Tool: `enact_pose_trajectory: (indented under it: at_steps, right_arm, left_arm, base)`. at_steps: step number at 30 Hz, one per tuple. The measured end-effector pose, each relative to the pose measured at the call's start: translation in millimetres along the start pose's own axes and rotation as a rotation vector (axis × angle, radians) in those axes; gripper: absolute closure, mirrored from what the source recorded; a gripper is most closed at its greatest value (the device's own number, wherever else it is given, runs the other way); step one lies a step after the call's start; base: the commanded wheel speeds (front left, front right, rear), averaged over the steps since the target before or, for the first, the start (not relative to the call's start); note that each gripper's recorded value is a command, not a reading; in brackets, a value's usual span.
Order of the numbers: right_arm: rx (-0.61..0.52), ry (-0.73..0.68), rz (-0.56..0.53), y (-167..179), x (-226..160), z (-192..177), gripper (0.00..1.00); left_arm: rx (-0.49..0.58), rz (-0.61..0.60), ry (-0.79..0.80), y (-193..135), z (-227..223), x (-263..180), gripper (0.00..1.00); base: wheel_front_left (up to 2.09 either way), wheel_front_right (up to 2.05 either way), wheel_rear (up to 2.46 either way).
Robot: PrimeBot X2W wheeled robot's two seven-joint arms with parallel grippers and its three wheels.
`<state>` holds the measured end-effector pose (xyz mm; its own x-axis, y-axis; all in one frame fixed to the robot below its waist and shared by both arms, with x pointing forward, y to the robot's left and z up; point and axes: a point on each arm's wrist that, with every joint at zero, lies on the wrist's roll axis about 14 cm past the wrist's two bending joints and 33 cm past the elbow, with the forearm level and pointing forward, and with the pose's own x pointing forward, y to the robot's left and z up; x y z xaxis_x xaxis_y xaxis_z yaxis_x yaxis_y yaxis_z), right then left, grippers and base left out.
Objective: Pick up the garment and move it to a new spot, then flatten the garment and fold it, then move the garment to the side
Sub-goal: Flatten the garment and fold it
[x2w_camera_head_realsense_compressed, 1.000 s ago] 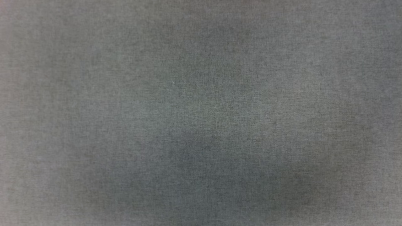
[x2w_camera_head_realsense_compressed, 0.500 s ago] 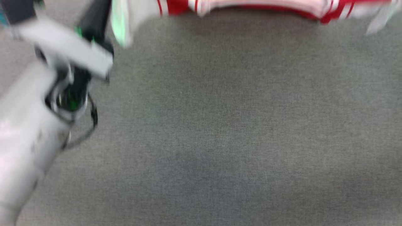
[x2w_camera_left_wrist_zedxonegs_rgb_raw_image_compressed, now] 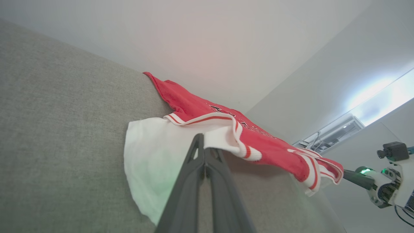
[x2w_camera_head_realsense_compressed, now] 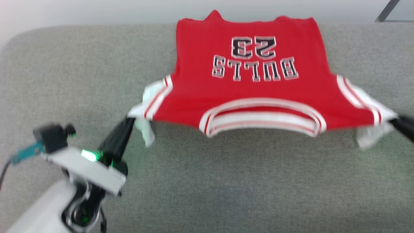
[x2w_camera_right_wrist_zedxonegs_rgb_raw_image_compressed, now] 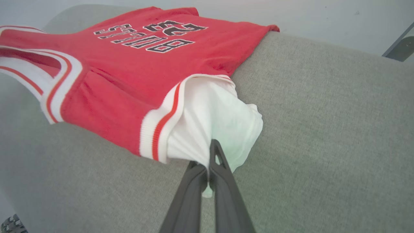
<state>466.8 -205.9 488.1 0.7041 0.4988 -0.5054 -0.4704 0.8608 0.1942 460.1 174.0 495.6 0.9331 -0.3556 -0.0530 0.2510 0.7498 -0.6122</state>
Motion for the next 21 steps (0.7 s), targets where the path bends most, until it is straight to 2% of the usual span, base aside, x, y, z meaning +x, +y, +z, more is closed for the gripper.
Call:
enact_pose_trajectory:
  at_steps: [11,21]
  right_arm:
    - [0.053,0.117,0.051,29.0,-53.6,-48.2,1.00]
    - [0.079,0.124,0.054,39.6,-88.8,-60.8,1.00]
  left_arm:
    - [-0.052,0.031,-0.007,-12.2,-15.9,-67.9,1.00]
    - [-0.079,0.114,-0.020,-19.8,-23.6,-115.6,1.00]
  base:
    - [0.00,0.00,0.00]
    - [0.00,0.00,0.00]
